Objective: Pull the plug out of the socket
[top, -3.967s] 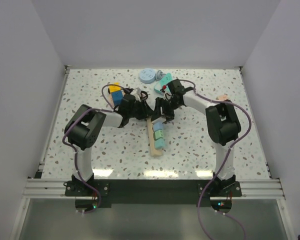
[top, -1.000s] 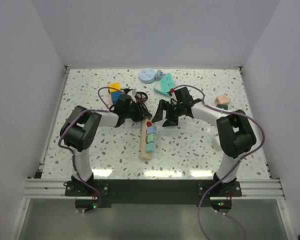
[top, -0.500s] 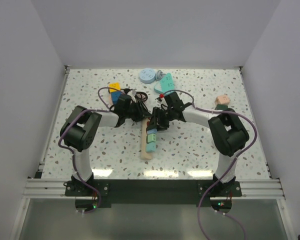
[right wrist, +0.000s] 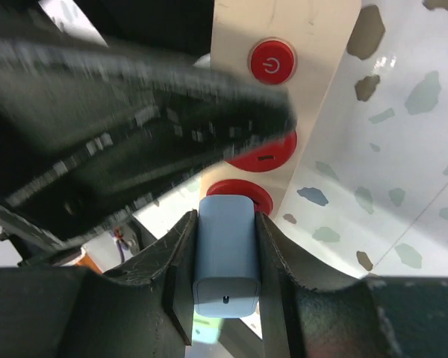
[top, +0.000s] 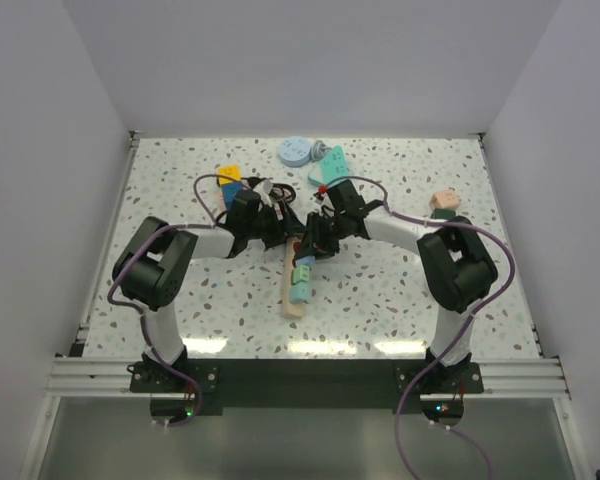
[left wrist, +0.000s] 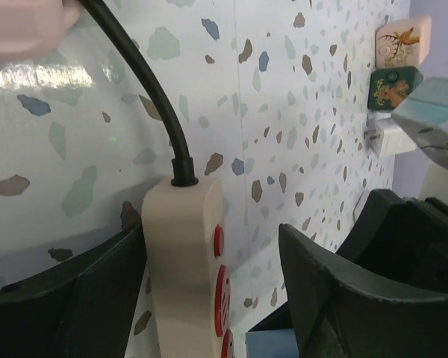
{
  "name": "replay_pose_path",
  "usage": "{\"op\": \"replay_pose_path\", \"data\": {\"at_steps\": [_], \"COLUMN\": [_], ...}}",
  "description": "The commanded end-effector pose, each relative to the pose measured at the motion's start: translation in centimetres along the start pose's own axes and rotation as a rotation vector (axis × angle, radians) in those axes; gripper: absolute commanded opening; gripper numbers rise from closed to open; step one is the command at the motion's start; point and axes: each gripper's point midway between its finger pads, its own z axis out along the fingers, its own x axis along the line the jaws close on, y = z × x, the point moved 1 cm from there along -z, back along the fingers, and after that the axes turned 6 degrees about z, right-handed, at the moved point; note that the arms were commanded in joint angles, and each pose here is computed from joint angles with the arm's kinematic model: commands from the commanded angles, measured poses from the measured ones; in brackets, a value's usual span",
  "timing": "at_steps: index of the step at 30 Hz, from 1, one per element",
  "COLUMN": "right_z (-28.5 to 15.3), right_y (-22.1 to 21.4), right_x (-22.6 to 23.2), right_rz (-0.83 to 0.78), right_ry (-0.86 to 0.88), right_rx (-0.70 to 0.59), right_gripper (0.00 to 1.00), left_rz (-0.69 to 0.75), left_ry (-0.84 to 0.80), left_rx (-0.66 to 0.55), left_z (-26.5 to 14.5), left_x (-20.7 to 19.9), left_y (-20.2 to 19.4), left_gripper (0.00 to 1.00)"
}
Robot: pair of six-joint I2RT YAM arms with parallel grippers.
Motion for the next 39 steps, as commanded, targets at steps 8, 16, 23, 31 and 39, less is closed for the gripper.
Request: {"op": "replay_pose_path", "data": {"at_steps": [8, 16, 23, 31, 39], "right_z": [-0.5, -4.4, -11.8, -18.2, -22.4], "right_y": [2.3, 4.8, 8.8, 10.5, 9.3], "right_x": [2.4, 0.3, -7.2, -18.6, -24.5], "right_rz": [-0.061, -0.028, 0.085, 0.269, 0.428], "right_ry": [0.036, -0.043, -0.118, -0.646, -0.962], "right_rx": [-0.03, -0.13, -0.261, -0.369, -0.437], "right_gripper": [0.0, 0.0, 0.0, 0.0, 0.49], "left_rz": [0.063, 0.066, 0.066, 0.063, 0.053], "left_ry": [-0.004, 0.059, 0.051, 0.043, 0.004], "left_rx": [0.05, 0.068, 0.065, 0.084, 0.08], "left_z": [-1.1, -0.5, -0.4, 0.2, 0.5], "left_x": [0.2, 1.6, 1.4, 1.4, 0.6], "left_y": [-2.8, -2.9, -2.8, -2.9, -2.5], "left_gripper": [0.75, 0.69, 0.68, 0.68, 0.68]}}
